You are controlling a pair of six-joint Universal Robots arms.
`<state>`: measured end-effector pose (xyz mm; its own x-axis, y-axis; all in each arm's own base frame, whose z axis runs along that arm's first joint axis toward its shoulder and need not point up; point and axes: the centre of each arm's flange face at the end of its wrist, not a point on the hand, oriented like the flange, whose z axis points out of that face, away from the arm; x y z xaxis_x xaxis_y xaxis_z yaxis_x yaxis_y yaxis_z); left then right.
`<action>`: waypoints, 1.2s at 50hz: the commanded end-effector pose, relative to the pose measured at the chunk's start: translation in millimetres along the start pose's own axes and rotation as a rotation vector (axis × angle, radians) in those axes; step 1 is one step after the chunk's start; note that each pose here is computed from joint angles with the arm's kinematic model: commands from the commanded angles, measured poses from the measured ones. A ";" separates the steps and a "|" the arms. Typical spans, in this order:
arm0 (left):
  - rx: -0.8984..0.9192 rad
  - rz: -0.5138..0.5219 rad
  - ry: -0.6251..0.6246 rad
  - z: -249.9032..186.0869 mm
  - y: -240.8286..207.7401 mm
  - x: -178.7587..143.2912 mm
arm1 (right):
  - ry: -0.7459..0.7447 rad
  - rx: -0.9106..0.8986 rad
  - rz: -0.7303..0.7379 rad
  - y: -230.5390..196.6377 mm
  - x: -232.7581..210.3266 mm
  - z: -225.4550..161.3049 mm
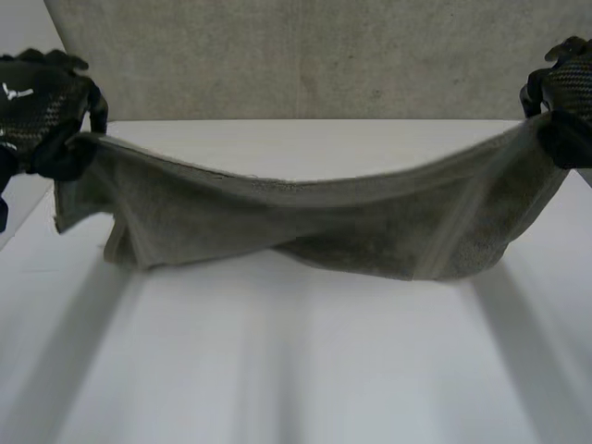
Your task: Fold the towel.
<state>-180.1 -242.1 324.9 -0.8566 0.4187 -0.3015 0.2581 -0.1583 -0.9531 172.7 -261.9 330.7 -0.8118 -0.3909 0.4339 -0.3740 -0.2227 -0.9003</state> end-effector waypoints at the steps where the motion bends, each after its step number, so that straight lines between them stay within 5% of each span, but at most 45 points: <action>1: -0.022 0.053 -0.015 -13.5 4.7 2.2 | -0.012 -0.014 -0.030 1.9 -5.9 -9.1; 16: -0.032 0.049 0.063 -13.0 14.6 10.1 | -0.021 -0.013 -0.058 5.8 -7.2 -4.8; 22: 0.032 0.072 0.043 32.4 16.4 -8.2 | -0.019 0.016 -0.060 6.1 0.7 30.3; 32: 0.215 0.012 -0.006 74.6 -51.0 -20.9 | 0.121 0.185 -0.097 -88.9 11.7 75.7; 38: 0.288 -0.005 -0.007 48.5 -78.9 -15.7 | 0.088 0.155 -0.085 -89.1 8.9 70.9; 60: 0.013 -0.075 0.114 16.8 40.1 19.4 | -0.054 0.034 -0.064 1.6 -46.4 26.7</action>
<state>-199.1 -267.9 303.3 -0.8383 0.4905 -0.2379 0.1647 -0.1882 -0.9682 225.7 -291.3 328.0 -0.7811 -0.3849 0.4917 -0.4069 -0.2835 -0.8684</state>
